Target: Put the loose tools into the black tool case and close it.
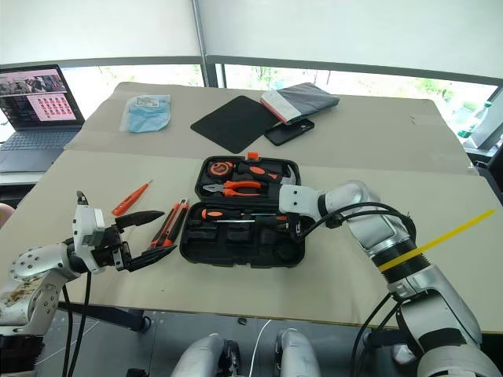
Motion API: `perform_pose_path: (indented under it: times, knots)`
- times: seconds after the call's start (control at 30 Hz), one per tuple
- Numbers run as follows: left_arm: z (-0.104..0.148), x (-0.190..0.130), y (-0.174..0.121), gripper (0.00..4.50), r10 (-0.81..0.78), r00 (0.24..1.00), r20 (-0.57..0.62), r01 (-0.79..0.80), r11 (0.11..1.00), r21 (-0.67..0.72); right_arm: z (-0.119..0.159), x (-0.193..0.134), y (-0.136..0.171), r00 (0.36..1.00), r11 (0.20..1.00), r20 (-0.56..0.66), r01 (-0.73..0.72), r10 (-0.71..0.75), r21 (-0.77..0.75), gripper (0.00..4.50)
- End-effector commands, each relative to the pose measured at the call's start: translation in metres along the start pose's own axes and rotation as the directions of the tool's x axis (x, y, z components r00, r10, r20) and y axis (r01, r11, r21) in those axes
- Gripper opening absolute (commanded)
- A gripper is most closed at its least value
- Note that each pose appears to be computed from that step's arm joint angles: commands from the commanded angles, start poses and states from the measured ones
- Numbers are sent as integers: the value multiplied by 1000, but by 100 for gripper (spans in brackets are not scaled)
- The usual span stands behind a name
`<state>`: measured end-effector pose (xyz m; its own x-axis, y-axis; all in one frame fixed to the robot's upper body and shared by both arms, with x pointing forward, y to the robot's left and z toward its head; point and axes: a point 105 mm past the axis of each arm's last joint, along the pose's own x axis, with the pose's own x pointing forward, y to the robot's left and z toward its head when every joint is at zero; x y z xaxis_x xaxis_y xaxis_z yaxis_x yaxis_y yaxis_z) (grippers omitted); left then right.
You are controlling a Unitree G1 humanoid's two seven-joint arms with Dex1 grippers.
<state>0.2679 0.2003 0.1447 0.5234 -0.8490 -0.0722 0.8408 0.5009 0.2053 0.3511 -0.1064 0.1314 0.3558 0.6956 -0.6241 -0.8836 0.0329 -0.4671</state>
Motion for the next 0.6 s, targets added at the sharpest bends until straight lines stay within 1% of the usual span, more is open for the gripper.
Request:
perform_pose_path:
  times: [0.03,0.13,0.27,0.33,0.4,0.43,0.5,0.6]
  knots:
    - [13,4,0,450,-2,1000,27,1,999,50,20,-10,-7,994,999,108,7,-2,-48,335]
    - [13,5,1,450,-2,1000,28,0,999,49,33,-20,-13,979,999,205,18,-12,-28,335]
    - [12,6,1,450,3,1000,27,-4,999,43,48,-31,-14,932,998,363,-22,-3,64,335]
    - [11,5,1,450,6,1000,25,-7,999,40,53,-27,-17,916,996,399,-2,-32,85,284]
    - [10,5,1,450,7,1000,23,-8,999,39,51,-16,-16,921,996,388,4,-38,89,230]
    - [9,6,1,450,7,1000,20,-8,999,39,49,-9,-15,923,996,382,10,-45,94,190]
    - [9,6,1,450,7,1000,18,-7,999,39,47,3,-11,925,994,377,9,-51,110,124]
    - [8,7,0,450,3,1000,8,-3,999,46,37,21,1,940,992,341,-30,-14,124,22]
